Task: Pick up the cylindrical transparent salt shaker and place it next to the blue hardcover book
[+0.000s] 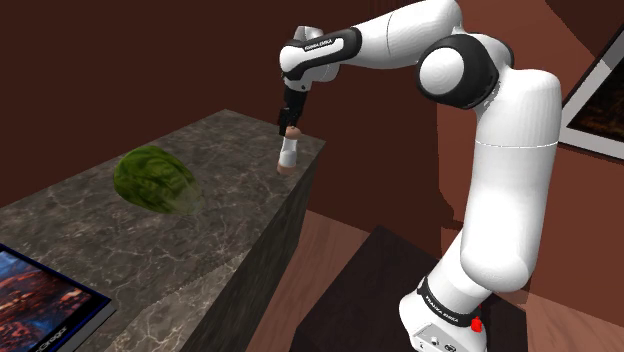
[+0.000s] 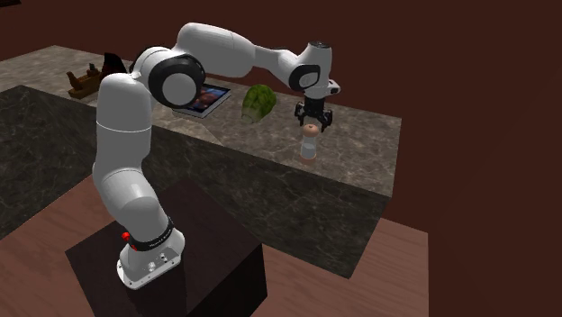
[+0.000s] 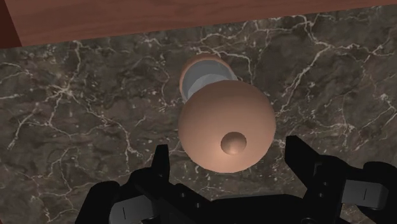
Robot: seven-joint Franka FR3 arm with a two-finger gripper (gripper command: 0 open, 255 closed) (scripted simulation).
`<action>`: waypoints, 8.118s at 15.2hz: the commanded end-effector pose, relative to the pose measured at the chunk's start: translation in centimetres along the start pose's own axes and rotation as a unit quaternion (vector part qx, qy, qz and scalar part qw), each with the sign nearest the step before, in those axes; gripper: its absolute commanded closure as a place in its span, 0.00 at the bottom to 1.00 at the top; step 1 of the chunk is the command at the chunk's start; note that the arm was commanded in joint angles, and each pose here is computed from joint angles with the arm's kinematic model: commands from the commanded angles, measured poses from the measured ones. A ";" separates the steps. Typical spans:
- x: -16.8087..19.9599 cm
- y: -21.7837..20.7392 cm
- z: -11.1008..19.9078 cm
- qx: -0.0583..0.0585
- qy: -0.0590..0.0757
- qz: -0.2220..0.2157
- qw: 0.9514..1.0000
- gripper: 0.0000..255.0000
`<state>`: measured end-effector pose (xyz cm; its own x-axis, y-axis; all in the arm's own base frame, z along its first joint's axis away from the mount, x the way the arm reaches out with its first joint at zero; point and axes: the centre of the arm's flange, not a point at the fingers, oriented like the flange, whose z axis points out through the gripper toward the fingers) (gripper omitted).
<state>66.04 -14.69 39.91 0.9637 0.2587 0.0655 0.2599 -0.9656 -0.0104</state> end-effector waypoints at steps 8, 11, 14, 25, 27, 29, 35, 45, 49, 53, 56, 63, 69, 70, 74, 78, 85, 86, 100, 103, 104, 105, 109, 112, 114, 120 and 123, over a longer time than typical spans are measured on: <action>0.0 0.0 0.3 0.000 0.000 0.000 1.000 1.00; 0.0 0.0 0.3 0.000 0.000 0.000 1.000 1.00; 0.0 0.0 0.3 0.000 0.000 0.000 1.000 1.00; 0.3 0.0 -3.9 0.000 0.000 0.000 1.000 1.00; 0.3 -0.1 -4.9 0.000 0.000 0.000 1.000 1.00; 0.4 -0.1 -6.0 0.000 0.000 0.000 1.000 1.00; 0.6 -0.1 -9.2 0.000 0.000 0.000 1.000 1.00; 0.1 -9.3 -10.4 0.000 0.000 0.000 1.000 1.00; -0.2 -14.6 -10.4 0.000 0.000 0.000 1.000 1.00; -0.5 -19.9 -10.3 0.000 0.000 0.000 1.000 1.00; -0.7 -23.8 -10.3 0.000 0.000 0.000 1.000 1.00; -1.2 -33.1 -10.3 0.000 0.000 0.000 1.000 1.00; -1.7 -41.0 -10.2 0.000 0.000 0.000 1.000 1.00; -1.8 -42.3 -10.2 0.000 0.000 0.000 1.000 1.00; -2.1 -47.5 -10.2 0.000 0.000 0.000 1.000 1.00; -2.4 -52.8 -10.2 0.000 0.000 0.000 1.000 1.00; -2.9 -62.0 -10.1 0.000 0.000 0.000 1.000 1.00; -3.0 -63.4 -10.1 0.000 0.000 0.000 1.000 1.00; -3.7 -70.3 -5.3 0.000 0.000 0.000 1.000 1.00; -3.8 -70.3 -3.7 0.000 0.000 0.000 1.000 1.00; -3.9 -70.3 -3.2 0.000 0.000 0.000 1.000 1.00; -3.9 -70.3 -2.7 0.000 0.000 0.000 1.000 1.00; -4.0 -70.3 -0.6 0.000 0.000 0.000 1.000 1.00; -4.1 -70.3 -0.4 0.000 0.000 0.000 1.000 1.00; -4.1 -70.3 -0.4 0.000 0.000 0.000 1.000 1.00; -4.1 -70.3 -0.4 0.000 0.000 0.000 1.000 0.00; -4.1 -70.3 -0.4 0.000 0.000 0.000 1.000 0.00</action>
<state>43.84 52.10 40.78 0.9637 0.2587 0.0662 0.2599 -0.9656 -0.0101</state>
